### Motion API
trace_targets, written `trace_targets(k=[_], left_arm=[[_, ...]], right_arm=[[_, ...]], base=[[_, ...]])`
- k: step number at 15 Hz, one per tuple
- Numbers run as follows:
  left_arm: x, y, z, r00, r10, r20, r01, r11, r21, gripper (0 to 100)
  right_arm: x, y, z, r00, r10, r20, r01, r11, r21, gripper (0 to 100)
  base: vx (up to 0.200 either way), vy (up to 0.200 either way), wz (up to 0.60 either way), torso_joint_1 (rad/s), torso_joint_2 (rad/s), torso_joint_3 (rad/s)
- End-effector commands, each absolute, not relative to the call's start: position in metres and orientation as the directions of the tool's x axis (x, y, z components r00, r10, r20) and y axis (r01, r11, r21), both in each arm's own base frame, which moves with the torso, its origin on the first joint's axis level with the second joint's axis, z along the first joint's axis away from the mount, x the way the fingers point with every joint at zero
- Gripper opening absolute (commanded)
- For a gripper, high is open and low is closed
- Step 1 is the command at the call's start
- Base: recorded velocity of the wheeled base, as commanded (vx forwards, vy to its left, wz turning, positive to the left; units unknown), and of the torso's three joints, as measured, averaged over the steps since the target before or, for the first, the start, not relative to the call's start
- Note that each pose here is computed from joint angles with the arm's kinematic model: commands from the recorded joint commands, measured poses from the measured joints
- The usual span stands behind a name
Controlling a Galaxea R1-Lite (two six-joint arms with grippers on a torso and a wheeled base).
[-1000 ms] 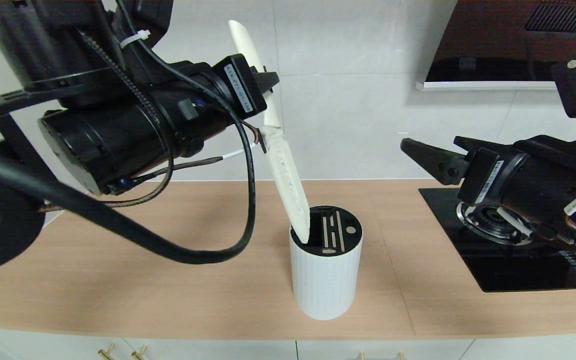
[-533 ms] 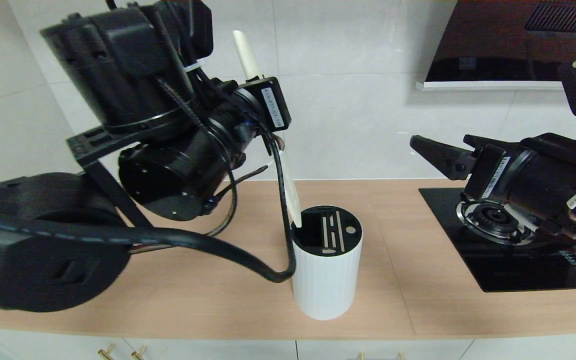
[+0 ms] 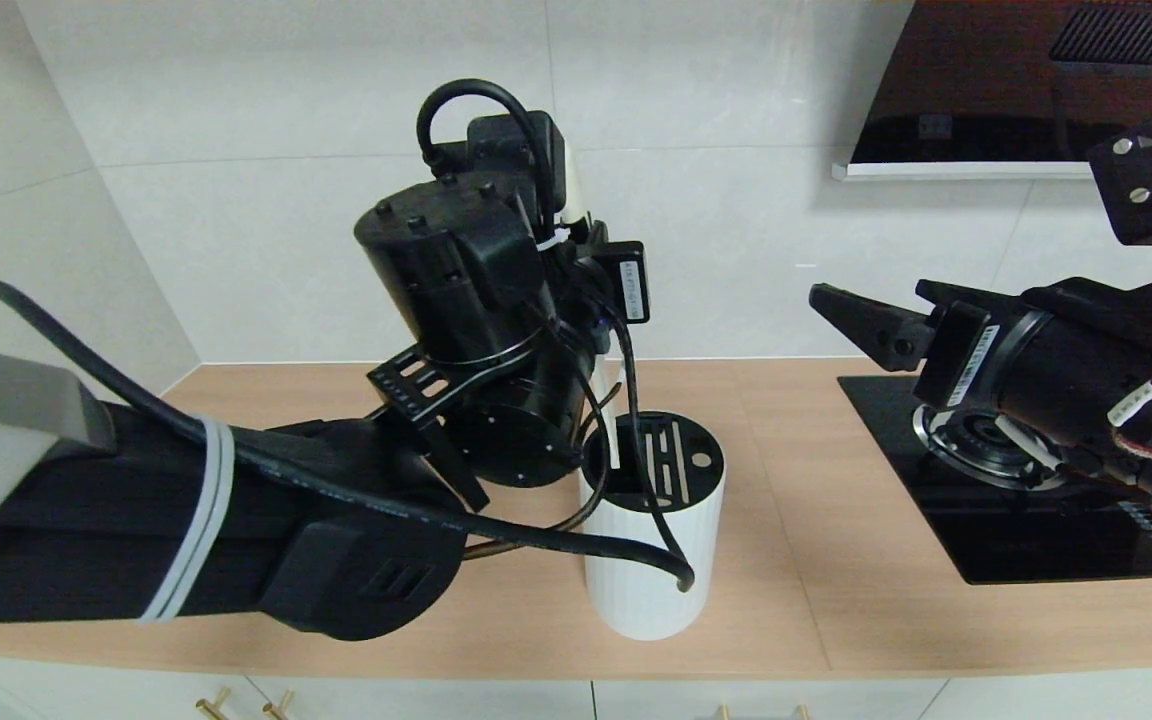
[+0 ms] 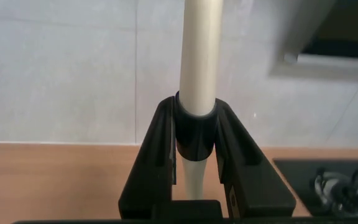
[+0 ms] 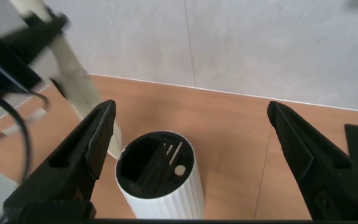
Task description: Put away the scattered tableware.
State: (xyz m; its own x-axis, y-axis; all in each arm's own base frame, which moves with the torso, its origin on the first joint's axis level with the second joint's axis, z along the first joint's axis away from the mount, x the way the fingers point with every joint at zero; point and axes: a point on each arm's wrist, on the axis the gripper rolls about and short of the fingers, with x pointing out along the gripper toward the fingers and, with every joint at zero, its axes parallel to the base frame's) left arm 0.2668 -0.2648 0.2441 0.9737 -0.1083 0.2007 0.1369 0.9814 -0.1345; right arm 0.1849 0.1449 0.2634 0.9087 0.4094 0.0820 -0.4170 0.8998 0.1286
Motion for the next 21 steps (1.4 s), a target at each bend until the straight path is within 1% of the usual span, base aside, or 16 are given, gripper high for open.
trace_targets(k=[1, 9, 14, 17, 18, 19, 21], left_arm=[[0.272, -0.270, 0.233, 0.977, -0.113, 0.180, 0.136, 0.984, -0.119, 0], [0.281, -0.280, 0.221, 0.976, -0.113, 0.188, 0.139, 0.982, -0.130, 0], [0.282, -0.287, 0.209, 0.979, -0.122, 0.163, 0.141, 0.984, -0.113, 0], [0.274, -0.296, 0.200, 0.978, -0.155, 0.141, 0.169, 0.981, -0.096, 0], [0.275, -0.298, 0.192, 0.980, -0.157, 0.124, 0.168, 0.982, -0.083, 0], [0.275, -0.299, 0.189, 0.980, -0.158, 0.118, 0.168, 0.983, -0.078, 0], [0.278, -0.302, 0.168, 0.984, -0.161, 0.073, 0.165, 0.985, -0.050, 0]], right_arm=[[0.186, 0.146, 0.262, 0.909, 0.410, 0.077, -0.417, 0.900, 0.128, 100], [0.186, 0.146, 0.260, 0.909, 0.411, 0.070, -0.416, 0.900, 0.126, 100], [0.188, 0.147, 0.257, 0.910, 0.411, 0.059, -0.415, 0.901, 0.123, 100], [0.188, 0.148, 0.257, 0.910, 0.411, 0.058, -0.415, 0.902, 0.121, 100], [0.188, 0.148, 0.257, 0.910, 0.411, 0.058, -0.415, 0.902, 0.121, 100], [0.188, 0.148, 0.257, 0.910, 0.411, 0.058, -0.415, 0.902, 0.121, 100], [0.188, 0.147, 0.257, 0.910, 0.411, 0.059, -0.415, 0.902, 0.121, 100]], base=[[0.000, 0.000, 0.00, 0.000, 0.00, 0.000], [0.000, 0.000, 0.00, 0.000, 0.00, 0.000], [0.000, 0.000, 0.00, 0.000, 0.00, 0.000], [0.000, 0.000, 0.00, 0.000, 0.00, 0.000], [0.000, 0.000, 0.00, 0.000, 0.00, 0.000], [0.000, 0.000, 0.00, 0.000, 0.00, 0.000], [0.000, 0.000, 0.00, 0.000, 0.00, 0.000]])
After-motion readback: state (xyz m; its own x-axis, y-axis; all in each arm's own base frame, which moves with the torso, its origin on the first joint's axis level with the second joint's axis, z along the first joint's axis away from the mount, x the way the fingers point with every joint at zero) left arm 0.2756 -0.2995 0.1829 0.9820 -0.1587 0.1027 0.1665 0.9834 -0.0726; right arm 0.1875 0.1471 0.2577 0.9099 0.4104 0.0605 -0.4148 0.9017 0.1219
